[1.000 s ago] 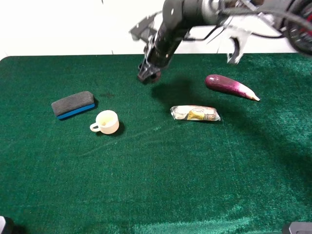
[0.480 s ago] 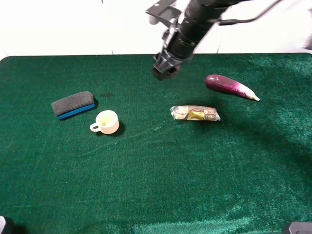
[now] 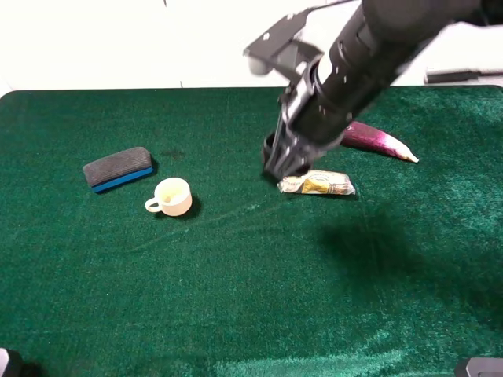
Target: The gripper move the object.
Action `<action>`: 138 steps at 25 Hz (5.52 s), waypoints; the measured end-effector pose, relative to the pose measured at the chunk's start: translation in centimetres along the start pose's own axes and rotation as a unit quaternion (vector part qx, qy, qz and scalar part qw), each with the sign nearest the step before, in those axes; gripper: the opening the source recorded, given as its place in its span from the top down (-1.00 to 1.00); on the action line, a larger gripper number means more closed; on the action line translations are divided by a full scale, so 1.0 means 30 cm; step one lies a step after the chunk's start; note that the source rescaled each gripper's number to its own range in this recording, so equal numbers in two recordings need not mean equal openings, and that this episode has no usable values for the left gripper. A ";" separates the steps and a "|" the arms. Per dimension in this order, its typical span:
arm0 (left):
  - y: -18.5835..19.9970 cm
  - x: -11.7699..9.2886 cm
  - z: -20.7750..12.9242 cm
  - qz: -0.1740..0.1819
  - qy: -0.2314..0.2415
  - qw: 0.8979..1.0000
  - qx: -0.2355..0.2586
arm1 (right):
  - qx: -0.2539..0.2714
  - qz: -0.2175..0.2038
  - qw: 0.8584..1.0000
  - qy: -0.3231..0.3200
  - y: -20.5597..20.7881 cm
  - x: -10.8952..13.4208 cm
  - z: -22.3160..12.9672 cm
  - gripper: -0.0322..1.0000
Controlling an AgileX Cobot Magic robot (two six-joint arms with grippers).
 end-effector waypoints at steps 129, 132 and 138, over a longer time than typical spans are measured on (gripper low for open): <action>0.000 0.000 0.000 0.000 0.000 1.000 0.000 | -0.139 -0.023 0.989 -0.040 0.473 0.194 -0.487 -1.00; 0.000 0.000 0.000 0.000 0.000 1.000 0.000 | -0.151 -0.021 0.987 -0.057 0.461 0.198 -0.550 -1.00; 0.000 0.000 0.000 0.000 0.000 1.000 0.000 | -0.174 -0.036 0.982 -0.058 0.470 0.192 -0.628 -1.00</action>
Point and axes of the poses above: a point on each arm's last joint axis where the gripper is mounted, y pointing back along that axis away from the gripper, x along the wrist's bending axis when the last joint is at zero, z = x × y, the point moved 3 cm from there along -y, pointing out along that axis toward the gripper, and after that the axes turned 5 degrees about y, right-handed, at the moved point
